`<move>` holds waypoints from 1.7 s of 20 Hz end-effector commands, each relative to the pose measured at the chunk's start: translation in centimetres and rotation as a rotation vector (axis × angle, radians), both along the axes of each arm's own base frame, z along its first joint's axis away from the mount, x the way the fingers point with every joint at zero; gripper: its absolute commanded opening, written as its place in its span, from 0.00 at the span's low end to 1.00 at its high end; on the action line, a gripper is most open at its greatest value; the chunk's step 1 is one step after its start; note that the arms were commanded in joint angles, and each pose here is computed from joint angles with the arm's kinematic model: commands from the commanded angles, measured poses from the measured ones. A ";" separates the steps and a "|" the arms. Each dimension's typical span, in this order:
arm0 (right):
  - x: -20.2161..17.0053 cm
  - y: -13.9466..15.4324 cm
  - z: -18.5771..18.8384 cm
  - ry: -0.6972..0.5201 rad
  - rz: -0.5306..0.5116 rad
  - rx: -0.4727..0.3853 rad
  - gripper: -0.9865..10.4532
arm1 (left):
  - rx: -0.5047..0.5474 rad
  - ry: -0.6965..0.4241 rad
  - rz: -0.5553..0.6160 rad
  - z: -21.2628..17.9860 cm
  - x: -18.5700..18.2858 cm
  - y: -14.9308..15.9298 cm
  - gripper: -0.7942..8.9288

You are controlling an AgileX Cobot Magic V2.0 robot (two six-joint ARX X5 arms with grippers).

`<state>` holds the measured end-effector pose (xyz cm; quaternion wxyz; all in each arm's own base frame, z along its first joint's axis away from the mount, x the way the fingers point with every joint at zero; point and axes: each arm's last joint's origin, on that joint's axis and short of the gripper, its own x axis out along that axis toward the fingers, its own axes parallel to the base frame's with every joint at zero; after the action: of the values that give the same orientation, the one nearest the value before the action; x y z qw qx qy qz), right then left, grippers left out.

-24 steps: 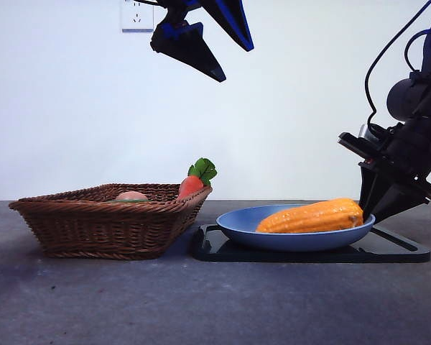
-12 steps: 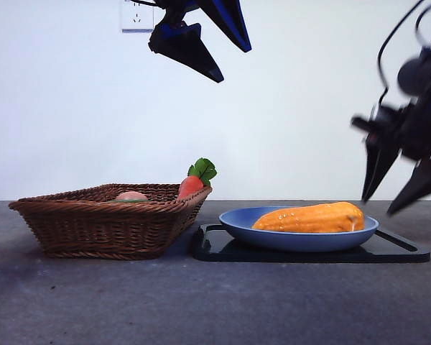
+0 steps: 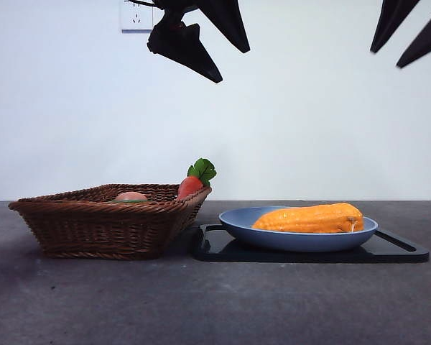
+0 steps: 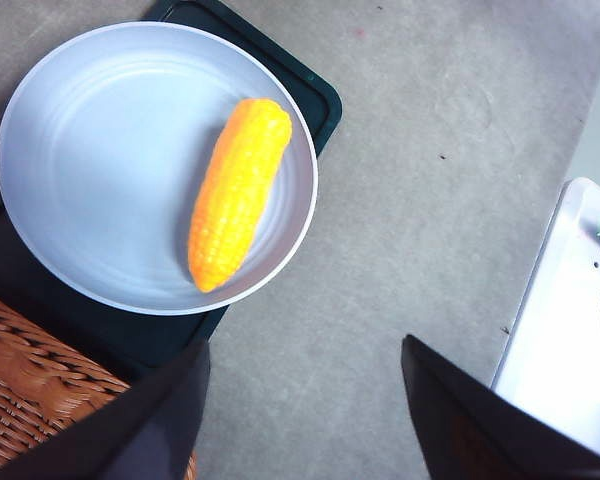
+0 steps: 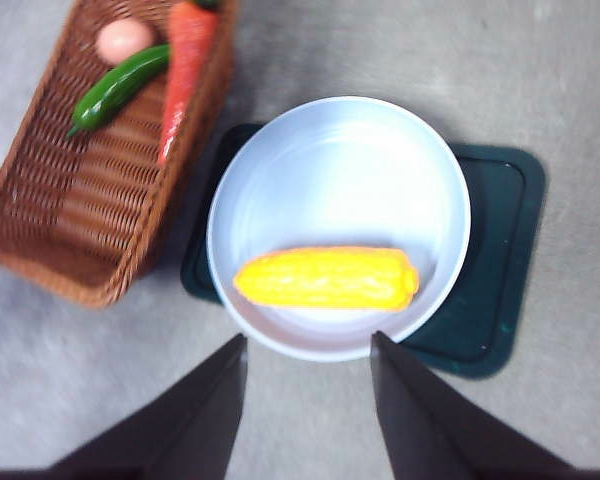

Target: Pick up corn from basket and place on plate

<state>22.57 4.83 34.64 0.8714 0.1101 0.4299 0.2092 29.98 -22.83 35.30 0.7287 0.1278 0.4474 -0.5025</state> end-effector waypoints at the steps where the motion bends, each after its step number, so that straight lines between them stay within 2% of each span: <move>1: -2.0 1.2 -0.7 -0.004 0.053 -0.044 0.26 | -0.018 -0.029 -0.004 0.9 -0.1 -0.1 0.40; 5: -5.2 2.4 -3.3 0.013 0.145 -0.058 0.26 | -0.018 -0.029 -0.004 0.9 -0.1 -0.1 0.39; 9: -6.0 2.4 -6.1 0.053 0.162 -0.066 0.20 | -0.017 -0.026 -0.004 0.9 -0.1 -0.1 0.24; 12: -6.1 2.4 -7.6 0.088 0.166 -0.075 0.09 | -0.014 -0.021 -0.004 0.8 -0.1 -0.1 0.08; 29: -5.9 2.5 -7.6 0.060 0.164 -0.067 0.09 | -0.020 -0.031 -0.006 0.9 -0.1 -0.2 0.09; 31: -5.9 2.5 -7.6 0.060 0.164 -0.067 0.09 | -0.012 -0.171 -0.068 1.2 0.4 -0.4 0.09; 34: -5.9 2.5 -7.6 0.060 0.164 -0.067 0.09 | -0.062 -0.200 -0.006 1.6 1.3 -0.2 0.09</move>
<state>16.50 7.14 26.89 0.8401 0.0540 0.4742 0.2577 31.36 -22.87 35.99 0.7660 0.1566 0.3718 -0.5005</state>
